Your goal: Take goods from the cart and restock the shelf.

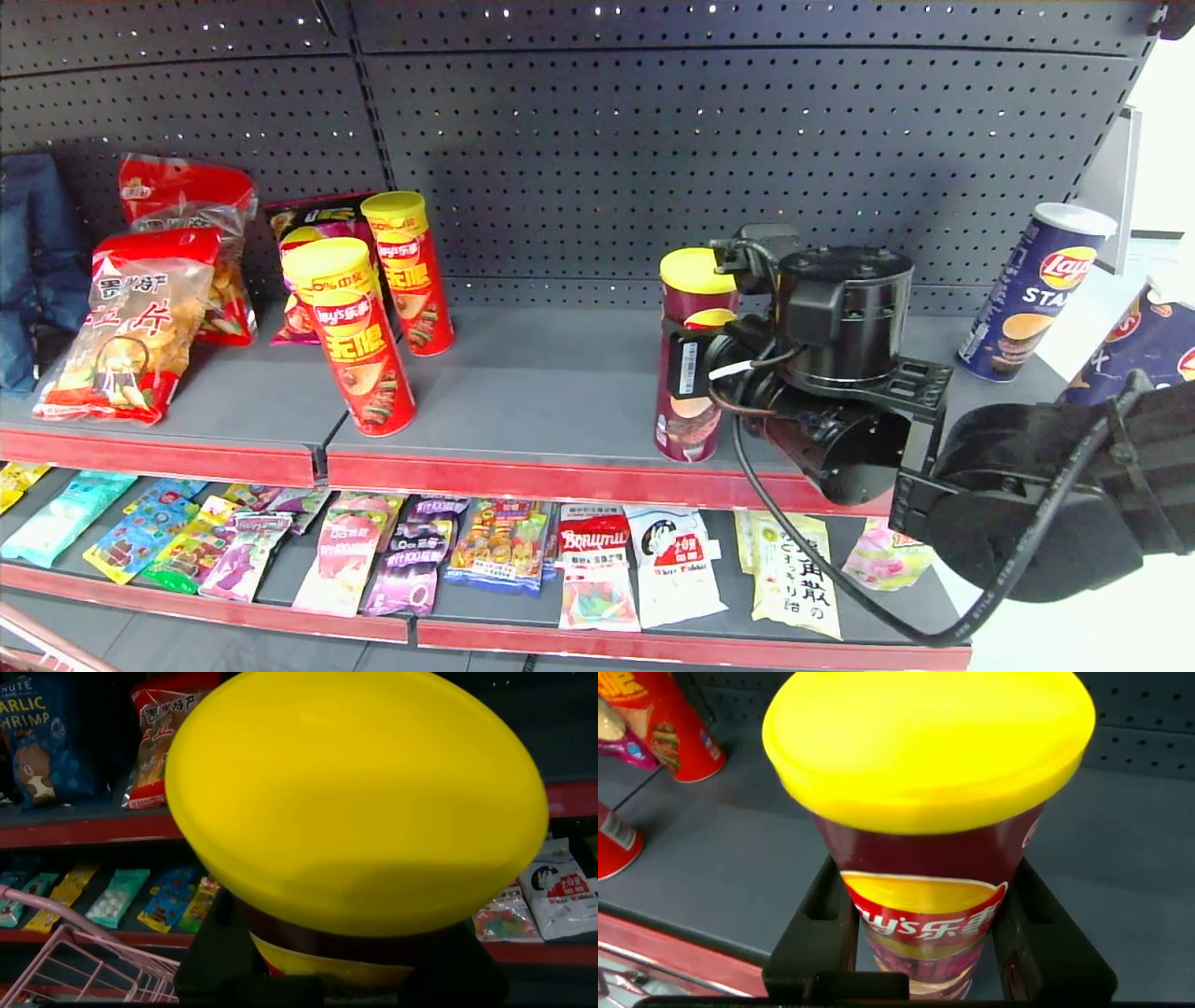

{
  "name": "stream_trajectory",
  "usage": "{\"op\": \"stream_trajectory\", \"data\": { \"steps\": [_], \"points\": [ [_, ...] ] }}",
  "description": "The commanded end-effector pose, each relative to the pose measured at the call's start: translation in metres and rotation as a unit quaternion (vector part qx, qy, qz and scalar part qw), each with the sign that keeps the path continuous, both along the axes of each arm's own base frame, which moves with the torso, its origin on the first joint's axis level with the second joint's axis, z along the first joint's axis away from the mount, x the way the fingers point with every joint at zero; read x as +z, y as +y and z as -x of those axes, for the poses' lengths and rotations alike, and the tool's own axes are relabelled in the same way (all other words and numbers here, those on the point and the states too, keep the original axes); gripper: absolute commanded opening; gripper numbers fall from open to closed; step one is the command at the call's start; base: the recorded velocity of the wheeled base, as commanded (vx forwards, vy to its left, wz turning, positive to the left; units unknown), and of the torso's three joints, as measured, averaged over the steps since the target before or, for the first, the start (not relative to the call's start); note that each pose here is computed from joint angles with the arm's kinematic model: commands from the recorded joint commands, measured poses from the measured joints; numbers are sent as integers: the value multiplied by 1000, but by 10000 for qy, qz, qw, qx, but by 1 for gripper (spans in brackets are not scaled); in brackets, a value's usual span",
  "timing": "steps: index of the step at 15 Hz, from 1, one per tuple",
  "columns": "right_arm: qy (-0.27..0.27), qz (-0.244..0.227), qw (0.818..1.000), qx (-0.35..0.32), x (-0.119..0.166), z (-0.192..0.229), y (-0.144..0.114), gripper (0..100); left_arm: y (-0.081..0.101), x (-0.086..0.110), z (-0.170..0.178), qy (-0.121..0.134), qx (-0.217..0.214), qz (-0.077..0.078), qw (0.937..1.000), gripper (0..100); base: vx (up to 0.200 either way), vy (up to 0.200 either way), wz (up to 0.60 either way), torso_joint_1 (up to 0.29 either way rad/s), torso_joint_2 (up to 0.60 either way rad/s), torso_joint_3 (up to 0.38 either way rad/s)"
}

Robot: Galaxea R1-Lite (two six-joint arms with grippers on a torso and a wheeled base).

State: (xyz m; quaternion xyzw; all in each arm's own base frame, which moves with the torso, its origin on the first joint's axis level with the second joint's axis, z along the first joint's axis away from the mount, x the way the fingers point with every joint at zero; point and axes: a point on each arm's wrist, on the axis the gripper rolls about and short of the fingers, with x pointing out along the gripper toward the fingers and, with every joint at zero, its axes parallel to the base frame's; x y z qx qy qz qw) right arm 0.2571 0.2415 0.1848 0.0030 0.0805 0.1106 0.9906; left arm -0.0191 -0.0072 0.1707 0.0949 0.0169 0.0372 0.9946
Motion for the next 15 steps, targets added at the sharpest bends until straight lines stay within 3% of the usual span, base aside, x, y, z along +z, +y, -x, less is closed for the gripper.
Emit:
{"op": "stream_trajectory", "data": {
  "steps": [1,15],
  "points": [
    [0,9,10000,21,0,2,1,0,0,0,0,4,4,1,10000,0,0,0,0,0,0,0],
    [-7,275,9985,-480,-9,-5,5,0,0,-4,-1,71,4,16,10000,0,0,0,0,0,0,0]
  ]
}}
